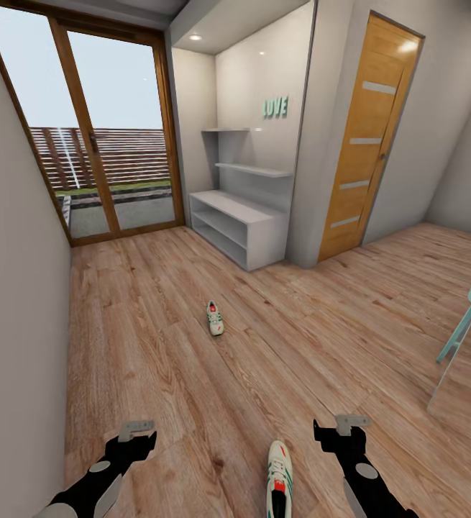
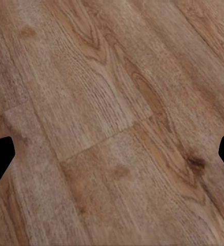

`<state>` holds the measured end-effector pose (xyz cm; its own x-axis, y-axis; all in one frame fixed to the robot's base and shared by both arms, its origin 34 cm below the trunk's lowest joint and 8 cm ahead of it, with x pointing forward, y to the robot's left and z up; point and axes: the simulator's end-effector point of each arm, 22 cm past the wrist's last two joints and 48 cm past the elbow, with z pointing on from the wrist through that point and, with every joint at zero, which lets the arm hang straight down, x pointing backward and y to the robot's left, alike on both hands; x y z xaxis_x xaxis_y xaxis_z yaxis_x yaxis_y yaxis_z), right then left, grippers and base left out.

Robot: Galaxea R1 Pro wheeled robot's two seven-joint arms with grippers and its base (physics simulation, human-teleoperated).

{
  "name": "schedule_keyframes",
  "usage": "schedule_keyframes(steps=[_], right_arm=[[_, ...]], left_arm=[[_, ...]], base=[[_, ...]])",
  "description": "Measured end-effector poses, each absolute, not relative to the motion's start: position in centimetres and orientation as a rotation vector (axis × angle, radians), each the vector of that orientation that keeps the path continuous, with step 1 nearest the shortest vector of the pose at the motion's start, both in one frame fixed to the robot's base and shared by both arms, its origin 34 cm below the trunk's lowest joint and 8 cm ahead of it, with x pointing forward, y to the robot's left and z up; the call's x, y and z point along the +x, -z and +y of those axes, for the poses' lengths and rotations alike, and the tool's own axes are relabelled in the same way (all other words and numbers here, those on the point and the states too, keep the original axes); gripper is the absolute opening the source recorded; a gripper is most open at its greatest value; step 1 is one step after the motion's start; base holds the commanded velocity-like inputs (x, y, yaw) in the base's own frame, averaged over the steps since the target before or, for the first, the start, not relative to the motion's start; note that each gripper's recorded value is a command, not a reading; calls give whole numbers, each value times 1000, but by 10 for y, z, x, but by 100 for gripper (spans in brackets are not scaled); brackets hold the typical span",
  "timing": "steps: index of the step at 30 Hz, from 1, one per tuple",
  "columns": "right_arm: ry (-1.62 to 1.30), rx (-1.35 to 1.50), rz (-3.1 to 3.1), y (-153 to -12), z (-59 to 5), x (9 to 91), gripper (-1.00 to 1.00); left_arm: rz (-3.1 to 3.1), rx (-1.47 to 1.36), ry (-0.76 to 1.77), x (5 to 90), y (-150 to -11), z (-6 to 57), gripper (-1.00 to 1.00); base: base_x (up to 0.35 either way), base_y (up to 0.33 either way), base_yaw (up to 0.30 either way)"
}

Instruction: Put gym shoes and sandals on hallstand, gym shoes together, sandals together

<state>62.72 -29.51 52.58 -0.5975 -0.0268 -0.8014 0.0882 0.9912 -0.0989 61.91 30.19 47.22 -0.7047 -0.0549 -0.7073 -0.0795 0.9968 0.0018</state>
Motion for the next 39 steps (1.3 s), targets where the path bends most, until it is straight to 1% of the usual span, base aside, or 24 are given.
schedule_keyframes(steps=[28, 39], right_arm=[[153, 47, 2208, -525, -292, 627, 100], [139, 53, 2214, -523, -284, 626, 100]], left_arm=[[2335, -86, -41, 623, -476, 301, 100], [2333, 7, -1, 627, -478, 286, 100]], base=[[18, 0, 0], [0, 0, 0]])
